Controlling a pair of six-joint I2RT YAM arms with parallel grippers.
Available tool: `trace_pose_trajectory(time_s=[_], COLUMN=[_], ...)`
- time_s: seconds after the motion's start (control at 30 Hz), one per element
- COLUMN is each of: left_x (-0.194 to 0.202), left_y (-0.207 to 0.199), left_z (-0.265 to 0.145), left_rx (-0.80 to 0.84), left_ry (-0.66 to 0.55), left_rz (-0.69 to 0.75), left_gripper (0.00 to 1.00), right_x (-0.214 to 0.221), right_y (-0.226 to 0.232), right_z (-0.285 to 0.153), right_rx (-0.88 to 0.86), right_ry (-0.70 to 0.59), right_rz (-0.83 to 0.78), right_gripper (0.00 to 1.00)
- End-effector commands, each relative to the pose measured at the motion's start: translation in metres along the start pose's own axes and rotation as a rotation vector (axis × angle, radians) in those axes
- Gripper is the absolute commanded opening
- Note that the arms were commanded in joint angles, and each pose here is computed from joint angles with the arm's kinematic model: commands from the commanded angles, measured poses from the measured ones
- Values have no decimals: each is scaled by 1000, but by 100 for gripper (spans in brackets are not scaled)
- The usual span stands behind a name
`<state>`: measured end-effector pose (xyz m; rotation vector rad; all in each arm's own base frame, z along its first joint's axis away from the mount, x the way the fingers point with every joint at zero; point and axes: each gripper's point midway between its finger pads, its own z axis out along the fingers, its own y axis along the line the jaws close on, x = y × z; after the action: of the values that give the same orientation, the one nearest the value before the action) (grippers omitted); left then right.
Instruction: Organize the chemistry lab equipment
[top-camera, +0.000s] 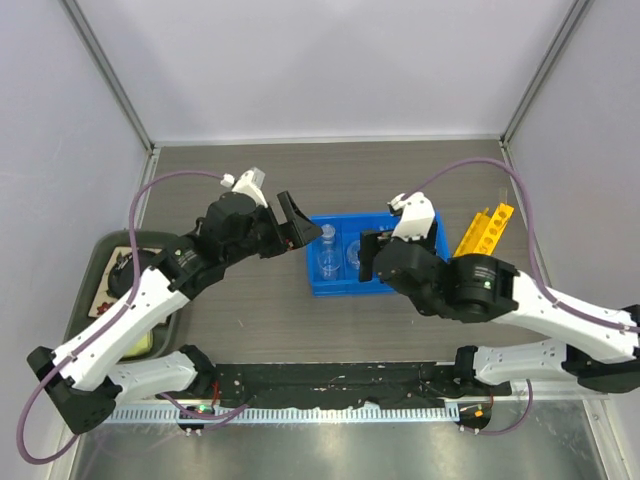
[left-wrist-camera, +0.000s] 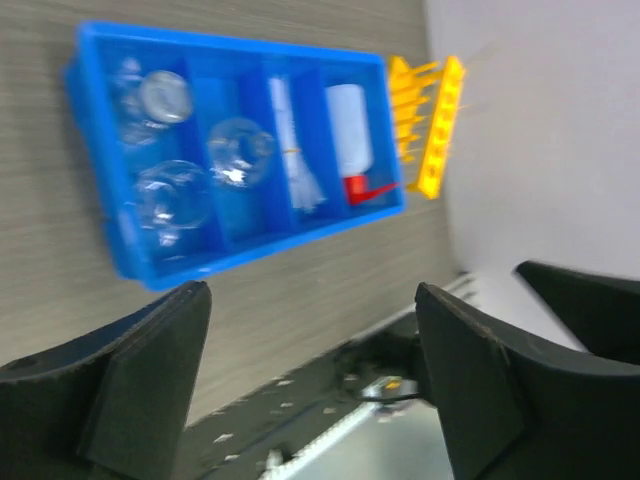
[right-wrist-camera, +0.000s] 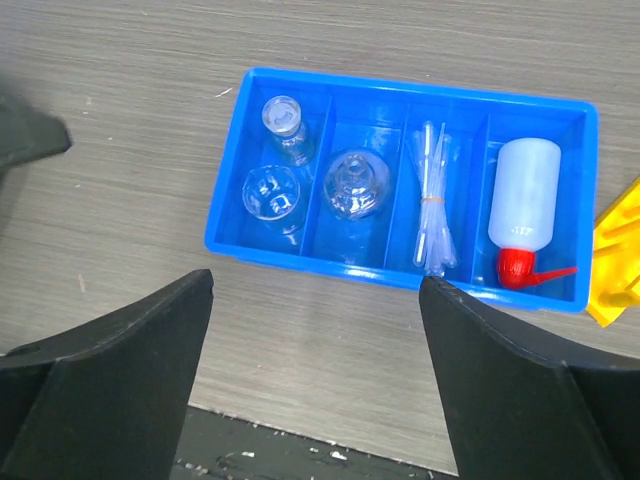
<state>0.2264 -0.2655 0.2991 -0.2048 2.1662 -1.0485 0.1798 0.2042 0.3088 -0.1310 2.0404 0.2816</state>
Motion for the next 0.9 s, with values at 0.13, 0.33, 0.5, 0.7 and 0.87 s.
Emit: trace_pose_trajectory(time_s=[0.13,0.33,0.5,0.7,0.87], left_x=[-23,-38,-49,-68,-90], left_y=[74,113,134,155,174], left_z=[-29,-27,-13,0,0], left_rx=[-327,-506,-580,-595,-635], left_ry=[-44,-111,-89,-75,-94], left_rz=[383,466,442,332,268], left_gripper=[100,100,100,100,100], right_x=[8,16,19,6,-2], right_y=[2,-36,-87,-139,-159], right_z=[69,131,160,159,149], right_rx=[141,232,328,536,665], right_ry=[39,92,146,125,120], right_rz=[-25,57,109,52,-3], right_gripper=[94,95,95,96,96])
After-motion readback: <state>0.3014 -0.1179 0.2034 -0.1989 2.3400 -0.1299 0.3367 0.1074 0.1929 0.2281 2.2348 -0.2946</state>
